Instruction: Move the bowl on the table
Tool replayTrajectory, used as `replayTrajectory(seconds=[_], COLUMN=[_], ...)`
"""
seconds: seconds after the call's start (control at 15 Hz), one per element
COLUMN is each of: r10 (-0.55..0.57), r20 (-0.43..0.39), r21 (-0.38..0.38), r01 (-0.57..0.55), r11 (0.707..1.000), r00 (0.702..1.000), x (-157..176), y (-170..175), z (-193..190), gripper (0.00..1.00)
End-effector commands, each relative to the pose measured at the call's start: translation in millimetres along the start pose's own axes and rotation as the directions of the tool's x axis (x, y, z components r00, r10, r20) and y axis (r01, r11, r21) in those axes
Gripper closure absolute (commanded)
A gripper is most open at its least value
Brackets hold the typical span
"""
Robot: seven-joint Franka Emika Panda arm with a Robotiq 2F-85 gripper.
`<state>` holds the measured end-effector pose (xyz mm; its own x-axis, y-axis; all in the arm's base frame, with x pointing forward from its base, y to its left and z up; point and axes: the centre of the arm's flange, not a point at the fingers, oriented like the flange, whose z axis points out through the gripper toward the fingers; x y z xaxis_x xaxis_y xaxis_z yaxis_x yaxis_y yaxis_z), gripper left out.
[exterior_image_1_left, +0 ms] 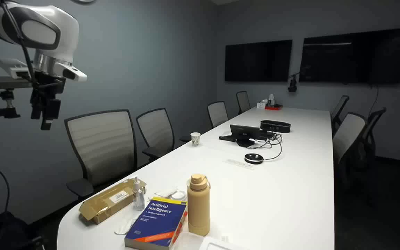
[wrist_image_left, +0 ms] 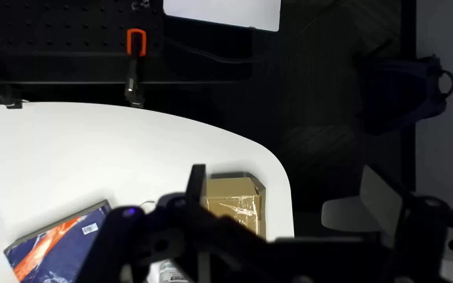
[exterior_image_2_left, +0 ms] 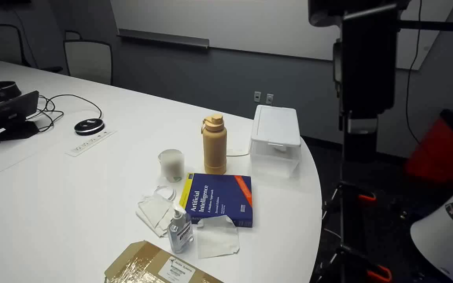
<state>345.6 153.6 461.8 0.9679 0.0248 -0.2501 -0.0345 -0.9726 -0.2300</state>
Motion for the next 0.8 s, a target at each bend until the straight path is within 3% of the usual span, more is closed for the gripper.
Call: replayTrajectory(seconds=[0.0, 0.13, 0.4, 0.73], r10=[0.000, 0.000, -0.024, -0.071], r20=[0.000, 0.000, 0.005, 0.015], r21=[0.000, 0.000, -0.019, -0.051], r01=[0.000, 0.000, 0.024, 0.071], r11=[1.000, 1.000, 1.000, 0.996], r00=[1.000, 1.000, 1.000, 0.997], x=[0, 0, 7, 20], y=[0, 0, 38, 139], z=[0, 0, -10, -26], gripper=[0.00, 0.00, 0.00, 0.00])
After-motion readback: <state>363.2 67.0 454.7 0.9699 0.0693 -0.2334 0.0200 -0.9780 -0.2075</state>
